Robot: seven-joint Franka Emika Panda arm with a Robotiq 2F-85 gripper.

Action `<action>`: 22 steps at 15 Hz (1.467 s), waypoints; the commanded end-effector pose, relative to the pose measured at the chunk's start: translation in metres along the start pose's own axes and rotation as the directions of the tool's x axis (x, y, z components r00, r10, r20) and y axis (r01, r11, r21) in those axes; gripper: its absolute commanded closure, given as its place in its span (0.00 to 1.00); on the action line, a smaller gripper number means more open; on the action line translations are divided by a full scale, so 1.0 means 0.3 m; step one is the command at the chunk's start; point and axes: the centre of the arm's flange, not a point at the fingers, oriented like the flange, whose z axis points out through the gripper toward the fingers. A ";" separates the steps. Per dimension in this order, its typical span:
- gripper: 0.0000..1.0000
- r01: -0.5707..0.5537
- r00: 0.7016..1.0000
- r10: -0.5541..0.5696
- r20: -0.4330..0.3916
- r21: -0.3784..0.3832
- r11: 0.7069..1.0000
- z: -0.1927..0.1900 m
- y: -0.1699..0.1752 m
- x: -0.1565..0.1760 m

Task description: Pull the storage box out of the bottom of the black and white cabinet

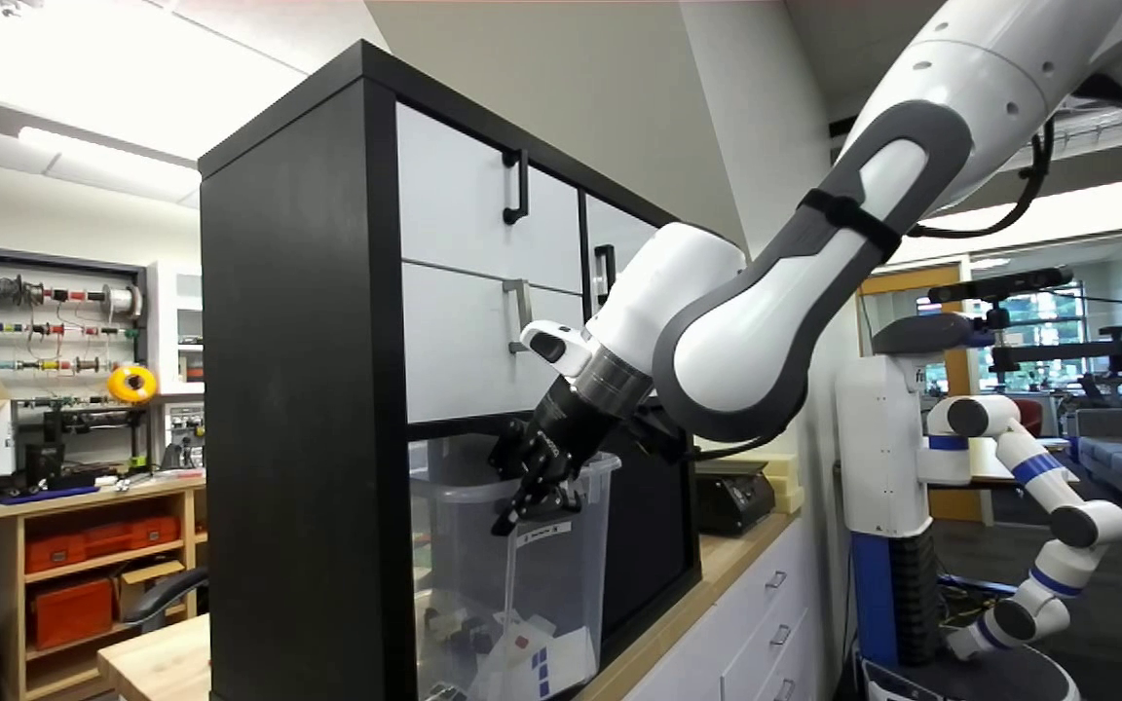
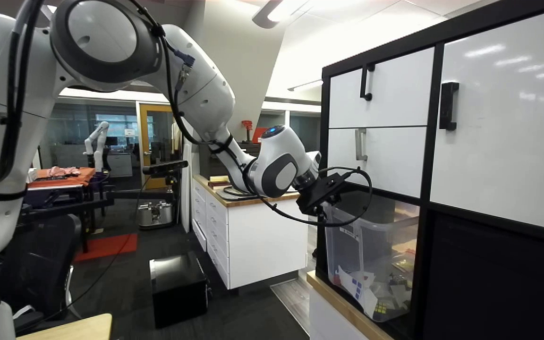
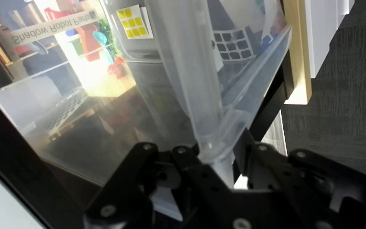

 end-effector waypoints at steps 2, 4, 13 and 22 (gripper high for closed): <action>0.96 0.009 1.000 -0.009 0.009 -0.039 0.999 -0.172 -0.037 -0.024; 0.96 0.014 1.000 -0.014 0.019 -0.013 1.000 -0.210 -0.045 -0.011; 0.96 0.046 0.996 -0.053 0.075 0.096 0.994 -0.346 -0.104 -0.001; 0.63 0.011 0.994 -0.026 0.103 0.140 0.990 -0.387 -0.210 -0.065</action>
